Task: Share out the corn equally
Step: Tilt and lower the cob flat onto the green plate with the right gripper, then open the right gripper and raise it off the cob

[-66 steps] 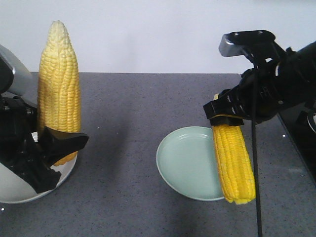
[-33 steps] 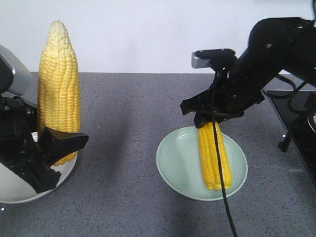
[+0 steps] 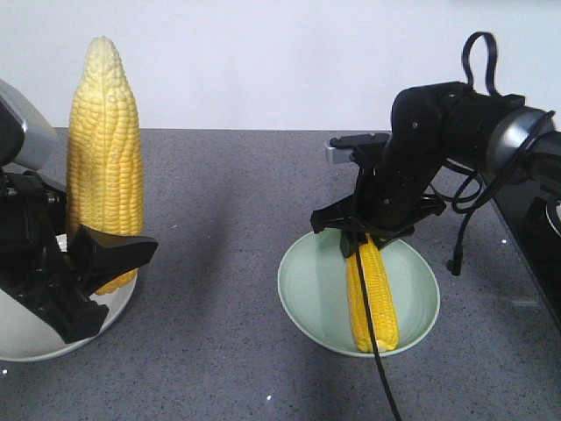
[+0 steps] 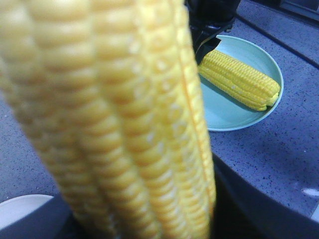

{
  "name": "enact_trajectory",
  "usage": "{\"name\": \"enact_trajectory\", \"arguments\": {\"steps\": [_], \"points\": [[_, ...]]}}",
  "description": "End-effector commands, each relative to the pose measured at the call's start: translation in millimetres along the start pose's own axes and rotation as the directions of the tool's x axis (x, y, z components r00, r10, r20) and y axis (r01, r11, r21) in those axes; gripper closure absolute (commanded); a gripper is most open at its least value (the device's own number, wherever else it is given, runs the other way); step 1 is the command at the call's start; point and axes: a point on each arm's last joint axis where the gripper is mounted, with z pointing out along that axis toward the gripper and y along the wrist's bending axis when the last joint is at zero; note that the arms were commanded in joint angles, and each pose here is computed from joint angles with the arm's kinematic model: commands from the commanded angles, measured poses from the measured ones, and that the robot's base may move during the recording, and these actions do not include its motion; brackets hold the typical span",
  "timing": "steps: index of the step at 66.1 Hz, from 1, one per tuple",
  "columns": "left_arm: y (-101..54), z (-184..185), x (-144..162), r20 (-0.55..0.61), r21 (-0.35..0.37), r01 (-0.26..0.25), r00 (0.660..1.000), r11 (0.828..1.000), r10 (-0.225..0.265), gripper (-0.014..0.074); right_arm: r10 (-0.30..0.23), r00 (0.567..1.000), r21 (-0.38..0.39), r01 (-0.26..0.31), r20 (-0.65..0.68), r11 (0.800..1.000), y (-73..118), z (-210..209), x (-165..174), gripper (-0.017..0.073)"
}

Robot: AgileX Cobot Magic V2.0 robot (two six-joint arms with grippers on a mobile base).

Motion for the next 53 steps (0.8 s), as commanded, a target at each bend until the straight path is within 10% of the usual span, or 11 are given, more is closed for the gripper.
{"name": "enact_trajectory", "arguments": {"steps": [1, 20, 53], "points": [[0.7, -10.3, -12.1, 0.096, -0.024, 0.007, 0.995, 1.000, -0.005, 0.0302, -0.009, 0.996, 0.000, 0.009, 0.087, 1.000, 0.2, -26.4, -4.4, 0.0214], [0.6, -10.3, -11.9, 0.094, -0.023, 0.007, 0.996, 1.000, -0.005, 0.0302, -0.026, 0.994, 0.024, 0.023, 0.104, 0.999, -1.5, -35.1, -2.7, -0.0002], [0.6, -10.3, -11.9, 0.094, -0.023, 0.007, 0.996, 1.000, -0.005, 0.0302, -0.150, 0.915, 0.004, 0.160, 0.376, 0.987, 22.2, -107.5, 71.7, 0.0003]]}}
